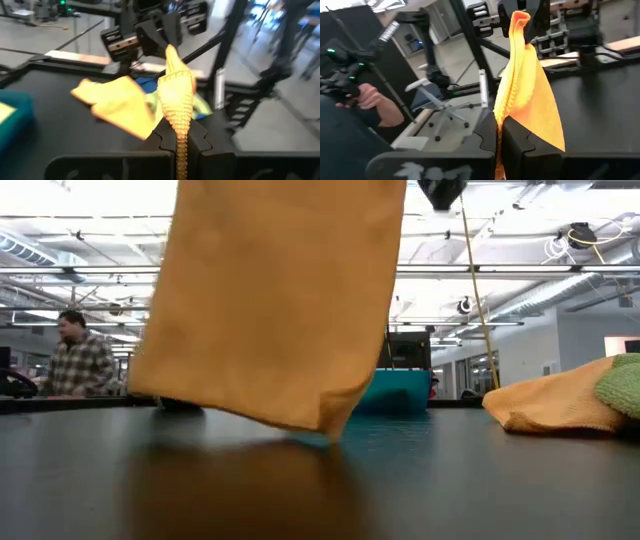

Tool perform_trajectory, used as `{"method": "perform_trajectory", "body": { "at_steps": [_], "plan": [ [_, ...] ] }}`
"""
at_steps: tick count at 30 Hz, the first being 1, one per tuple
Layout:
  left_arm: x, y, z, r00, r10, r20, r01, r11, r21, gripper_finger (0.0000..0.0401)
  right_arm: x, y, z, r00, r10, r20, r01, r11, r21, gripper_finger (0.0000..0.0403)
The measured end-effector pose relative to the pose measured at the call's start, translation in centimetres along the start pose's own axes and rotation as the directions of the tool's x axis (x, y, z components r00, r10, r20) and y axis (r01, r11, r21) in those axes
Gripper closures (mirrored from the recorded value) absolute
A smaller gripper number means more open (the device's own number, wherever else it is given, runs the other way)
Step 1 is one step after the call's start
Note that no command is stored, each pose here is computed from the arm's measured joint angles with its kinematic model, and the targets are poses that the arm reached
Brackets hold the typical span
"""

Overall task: Fold microfiber towels
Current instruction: Fold the left orange microfiber cloth

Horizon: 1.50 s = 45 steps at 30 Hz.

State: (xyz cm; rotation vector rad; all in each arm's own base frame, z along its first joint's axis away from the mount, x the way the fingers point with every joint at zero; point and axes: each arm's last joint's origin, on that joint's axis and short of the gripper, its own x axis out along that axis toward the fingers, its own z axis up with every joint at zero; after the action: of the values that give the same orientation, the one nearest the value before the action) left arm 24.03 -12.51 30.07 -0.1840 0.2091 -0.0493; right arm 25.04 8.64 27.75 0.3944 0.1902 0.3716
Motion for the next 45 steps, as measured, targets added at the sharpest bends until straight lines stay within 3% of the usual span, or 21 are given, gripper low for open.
{"method": "perform_trajectory", "body": {
  "at_steps": [7,11,16,20,26,34,40,45],
  "plan": [
    [-1.6,-3.1,0.1,0.991,-0.109,0.081,0.114,0.991,-0.069,0.0396,1.1,1.8,0.9,0.995,0.097,0.017,-0.098,0.994,0.056,0.0403],
    [-1.7,-3.0,-0.6,0.999,-0.033,0.031,0.035,0.997,-0.070,0.0396,1.3,1.5,0.7,0.996,0.089,0.000,-0.088,0.990,0.111,0.0403],
    [-0.5,-1.2,-2.5,0.993,0.076,-0.095,-0.085,0.992,-0.098,0.0396,1.7,-0.7,-0.3,0.995,-0.033,-0.095,0.052,0.977,0.205,0.0403],
    [0.4,1.2,-4.9,0.981,0.106,-0.165,-0.128,0.983,-0.131,0.0391,2.1,-4.0,-2.3,0.965,-0.162,-0.206,0.215,0.939,0.270,0.0403],
    [0.6,5.9,-8.2,0.940,0.257,-0.224,-0.288,0.951,-0.117,0.0396,2.2,-8.7,-3.5,0.914,-0.314,-0.258,0.379,0.888,0.262,0.0403],
    [0.6,10.6,-10.3,0.876,0.406,-0.262,-0.414,0.910,0.023,0.0395,1.8,-12.5,-3.4,0.856,-0.460,-0.236,0.500,0.852,0.153,0.0403],
    [0.8,12.2,-10.0,0.859,0.454,-0.239,-0.441,0.891,0.106,0.0388,1.4,-13.3,-2.8,0.833,-0.522,-0.184,0.541,0.838,0.076,0.0403],
    [0.8,12.2,-9.9,0.862,0.449,-0.234,-0.430,0.893,0.133,0.0396,1.6,-12.8,-3.0,0.841,-0.506,-0.192,0.522,0.852,0.046,0.0403]
  ]
}}
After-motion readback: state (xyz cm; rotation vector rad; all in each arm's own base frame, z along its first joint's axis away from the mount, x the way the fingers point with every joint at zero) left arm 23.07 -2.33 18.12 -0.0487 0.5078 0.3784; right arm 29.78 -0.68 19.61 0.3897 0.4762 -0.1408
